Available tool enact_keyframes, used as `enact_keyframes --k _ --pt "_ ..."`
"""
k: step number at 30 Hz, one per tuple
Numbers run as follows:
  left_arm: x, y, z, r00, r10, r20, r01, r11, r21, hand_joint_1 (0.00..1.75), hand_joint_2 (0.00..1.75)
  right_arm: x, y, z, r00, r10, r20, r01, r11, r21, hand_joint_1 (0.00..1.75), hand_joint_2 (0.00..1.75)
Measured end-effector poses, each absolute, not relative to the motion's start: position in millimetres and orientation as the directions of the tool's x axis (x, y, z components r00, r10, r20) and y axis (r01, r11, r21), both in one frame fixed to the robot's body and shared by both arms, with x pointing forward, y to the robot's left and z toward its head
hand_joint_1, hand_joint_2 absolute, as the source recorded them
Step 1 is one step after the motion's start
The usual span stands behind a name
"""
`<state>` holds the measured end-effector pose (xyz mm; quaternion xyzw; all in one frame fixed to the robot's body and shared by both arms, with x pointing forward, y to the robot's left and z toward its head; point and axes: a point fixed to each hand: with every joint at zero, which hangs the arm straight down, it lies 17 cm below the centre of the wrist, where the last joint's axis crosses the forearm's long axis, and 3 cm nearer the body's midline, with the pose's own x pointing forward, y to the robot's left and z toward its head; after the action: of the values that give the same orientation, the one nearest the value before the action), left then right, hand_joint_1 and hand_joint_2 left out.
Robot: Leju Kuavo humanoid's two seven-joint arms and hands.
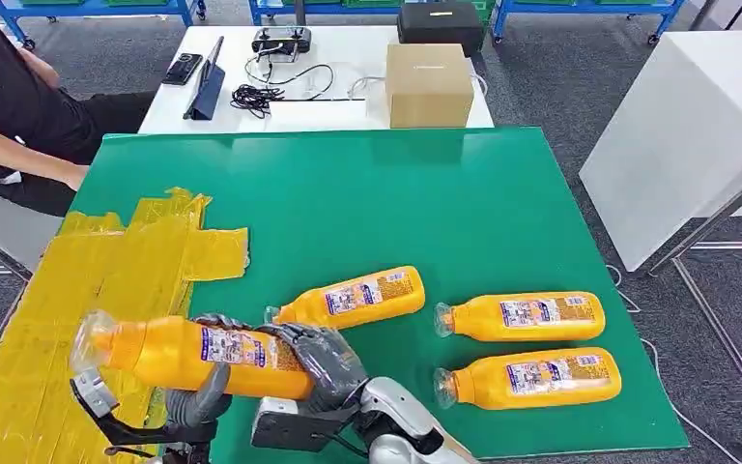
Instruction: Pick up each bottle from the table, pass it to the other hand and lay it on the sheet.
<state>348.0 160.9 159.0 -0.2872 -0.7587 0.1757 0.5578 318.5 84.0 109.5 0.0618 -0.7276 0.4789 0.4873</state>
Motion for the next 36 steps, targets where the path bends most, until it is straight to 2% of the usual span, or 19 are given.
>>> enact_keyframes --k 3,4,5,6,8,10,11,12,13,14,15,16,20,24,26,32,36 --pt "348.0 162.4 158.2 -0.214 0.632 0.745 0.234 0.774 -0.589 1.75 1.75 318.2 84.6 108.8 -0.515 0.376 0.77 -0.559 0.534 -0.635 1.75 1.75" --pt "347.9 163.4 158.2 -0.216 0.631 0.745 0.231 0.775 -0.589 1.75 1.75 318.1 84.7 108.8 -0.513 0.375 0.772 -0.56 0.535 -0.632 0.31 1.75" --pt "347.7 164.0 158.1 -0.218 0.63 0.745 0.227 0.775 -0.589 1.75 1.75 318.2 84.6 108.8 -0.511 0.374 0.774 -0.561 0.537 -0.63 0.0 1.75" --pt "347.4 166.1 159.9 -0.23 0.625 0.746 0.219 0.78 -0.586 1.75 1.75 319.1 83.2 108.9 -0.512 0.379 0.771 -0.551 0.543 -0.634 0.0 0.0" --pt "348.6 169.9 162.1 -0.257 0.585 0.769 0.198 0.811 -0.55 1.75 1.75 323.5 76.4 108.5 -0.518 0.401 0.756 -0.515 0.56 -0.65 0.0 0.0" --pt "351.0 178.1 164.8 -0.319 0.463 0.827 0.14 0.886 -0.442 1.75 1.75 326.2 60.5 104.0 -0.519 0.445 0.73 -0.456 0.577 -0.677 0.0 0.0" --pt "353.8 186.3 166.3 -0.365 0.325 0.872 0.07 0.944 -0.323 1.75 1.75 332.5 45.9 103.8 -0.518 0.49 0.701 -0.398 0.587 -0.705 0.0 0.0" --pt "358.9 198.1 166.9 -0.404 0.105 0.909 -0.038 0.991 -0.131 1.75 1.75 340.8 25.3 102.2 -0.509 0.551 0.661 -0.328 0.586 -0.741 0.0 0.0" --pt "362.3 205.9 169.4 -0.42 -0.037 0.907 -0.109 0.994 -0.009 1.75 1.75 345.8 12.2 101.4 -0.498 0.584 0.642 -0.293 0.583 -0.758 0.0 0.0" --pt "367.4 217.3 175.9 -0.433 -0.208 0.877 -0.199 0.971 0.132 1.75 1.75 352.5 -5.0 99.3 -0.479 0.622 0.62 -0.256 0.576 -0.776 0.0 1.75" --pt "370.9 230.7 185.2 -0.422 -0.445 0.79 -0.333 0.887 0.321 1.75 1.75 366.0 -31.6 101.1 -0.462 0.67 0.582 -0.204 0.558 -0.804 0.0 1.75" --pt "372.7 237.1 192.6 -0.41 -0.556 0.723 -0.402 0.822 0.404 1.75 1.75 373.6 -45.4 103.5 -0.454 0.69 0.564 -0.182 0.548 -0.816 0.0 1.75" --pt "380.1 260.7 210.2 -0.306 -0.848 0.433 -0.578 0.527 0.623 1.75 1.75 395.8 -93.9 120.6 -0.448 0.742 0.499 -0.122 0.502 -0.856 0.0 1.75" --pt "396.7 282.9 204.7 -0.172 -0.954 0.247 -0.605 0.3 0.737 1.75 1.75 410.0 -122.6 135.1 -0.438 0.778 0.45 -0.077 0.467 -0.881 0.0 1.75" --pt "407.7 295.0 196.4 -0.105 -0.976 0.192 -0.594 0.217 0.775 1.75 1.75 416.2 -132.9 141.0 -0.431 0.792 0.433 -0.055 0.456 -0.888 0.0 1.75" --pt "431.5 318.6 171.5 0.02 -0.99 0.137 -0.525 0.106 0.844 1.75 1.75 427.3 -147.3 144.9 -0.413 0.827 0.382 -0.039 0.403 -0.914 0.0 1.75" --pt "439.8 319.9 160.4 0.026 -0.994 0.111 -0.492 0.084 0.866 1.75 1.75 432.4 -149.9 150.2 -0.417 0.833 0.365 -0.028 0.389 -0.921 0.0 1.75"
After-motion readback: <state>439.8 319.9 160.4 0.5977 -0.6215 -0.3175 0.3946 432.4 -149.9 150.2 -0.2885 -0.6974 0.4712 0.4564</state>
